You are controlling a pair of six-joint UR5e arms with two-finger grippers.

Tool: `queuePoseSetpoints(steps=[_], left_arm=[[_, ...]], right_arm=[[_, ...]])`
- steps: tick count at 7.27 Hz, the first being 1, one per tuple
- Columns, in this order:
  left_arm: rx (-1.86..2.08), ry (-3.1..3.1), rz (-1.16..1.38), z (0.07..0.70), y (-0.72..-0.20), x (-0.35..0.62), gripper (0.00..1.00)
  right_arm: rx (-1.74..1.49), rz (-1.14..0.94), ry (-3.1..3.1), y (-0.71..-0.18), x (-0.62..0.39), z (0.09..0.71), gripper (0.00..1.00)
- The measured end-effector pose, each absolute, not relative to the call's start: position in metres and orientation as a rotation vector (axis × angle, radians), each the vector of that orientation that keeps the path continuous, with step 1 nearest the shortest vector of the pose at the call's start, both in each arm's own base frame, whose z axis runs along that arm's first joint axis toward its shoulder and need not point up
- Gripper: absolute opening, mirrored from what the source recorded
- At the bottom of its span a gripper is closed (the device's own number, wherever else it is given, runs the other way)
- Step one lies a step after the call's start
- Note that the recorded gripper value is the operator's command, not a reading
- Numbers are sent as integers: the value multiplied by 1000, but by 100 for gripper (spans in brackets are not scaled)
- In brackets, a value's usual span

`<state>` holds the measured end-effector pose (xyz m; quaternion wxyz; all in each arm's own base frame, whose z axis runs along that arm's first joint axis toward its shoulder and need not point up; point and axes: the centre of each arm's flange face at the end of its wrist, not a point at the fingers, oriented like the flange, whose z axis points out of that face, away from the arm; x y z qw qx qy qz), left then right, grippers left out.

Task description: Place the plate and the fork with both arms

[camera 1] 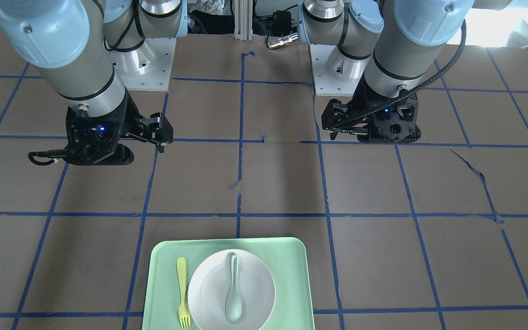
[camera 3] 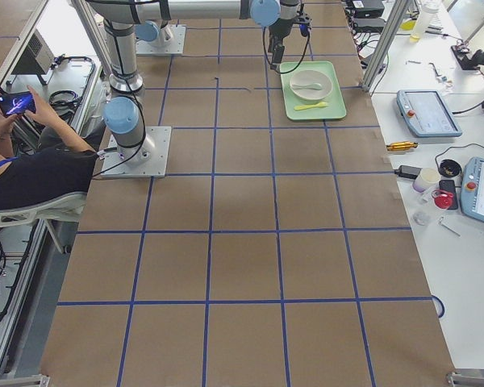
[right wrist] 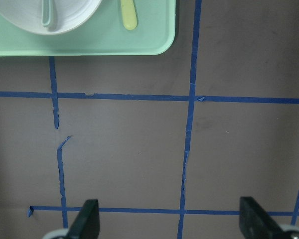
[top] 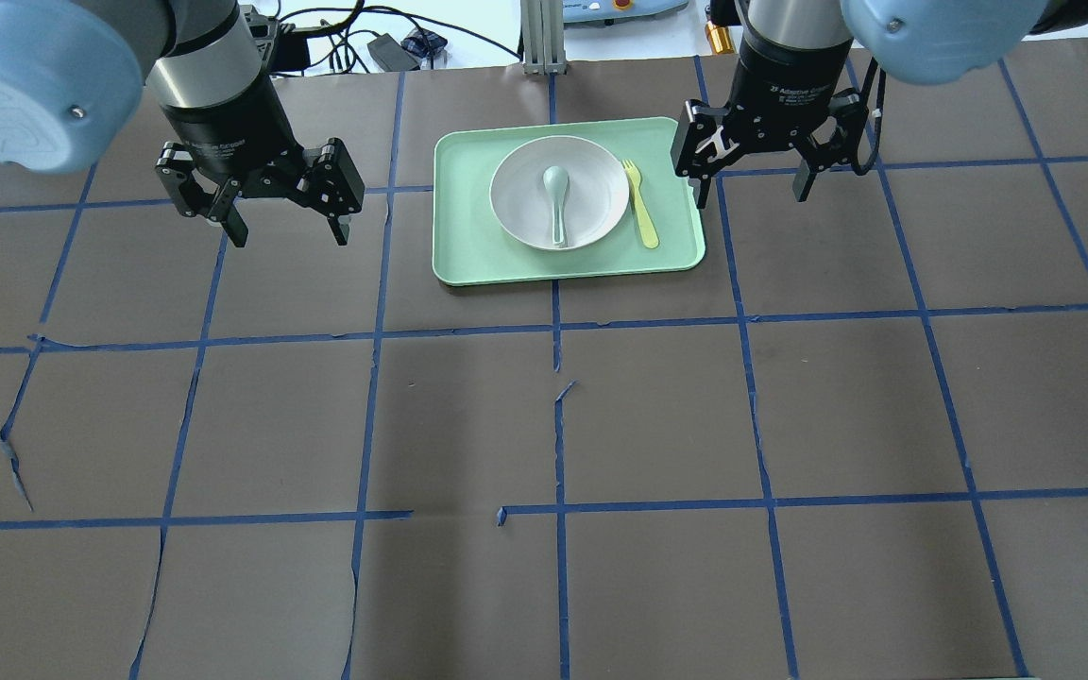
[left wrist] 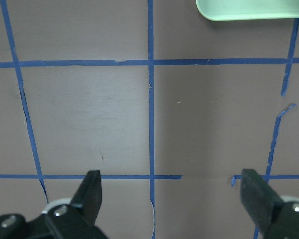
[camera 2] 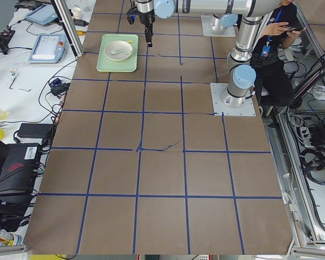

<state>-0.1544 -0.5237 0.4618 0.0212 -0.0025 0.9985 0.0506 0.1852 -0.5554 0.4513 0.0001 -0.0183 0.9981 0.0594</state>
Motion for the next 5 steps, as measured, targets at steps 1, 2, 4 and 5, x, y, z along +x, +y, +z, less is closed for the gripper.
queuePoseSetpoints(steps=[1, 2, 4, 5], left_arm=[[-8, 3093, 153, 463, -523, -154, 100], [-6, 3092, 148, 463, -523, -154, 100], [-3, 3094, 146, 464, -523, -154, 100], [-1, 3097, 145, 464, -522, -155, 100]], right_arm=[[-57, 181, 3137, -555, 185, 451, 100], [-56, 173, 3140, -554, 185, 453, 100], [-55, 156, 3144, -550, 184, 461, 100], [-55, 156, 3143, -547, 184, 464, 100]])
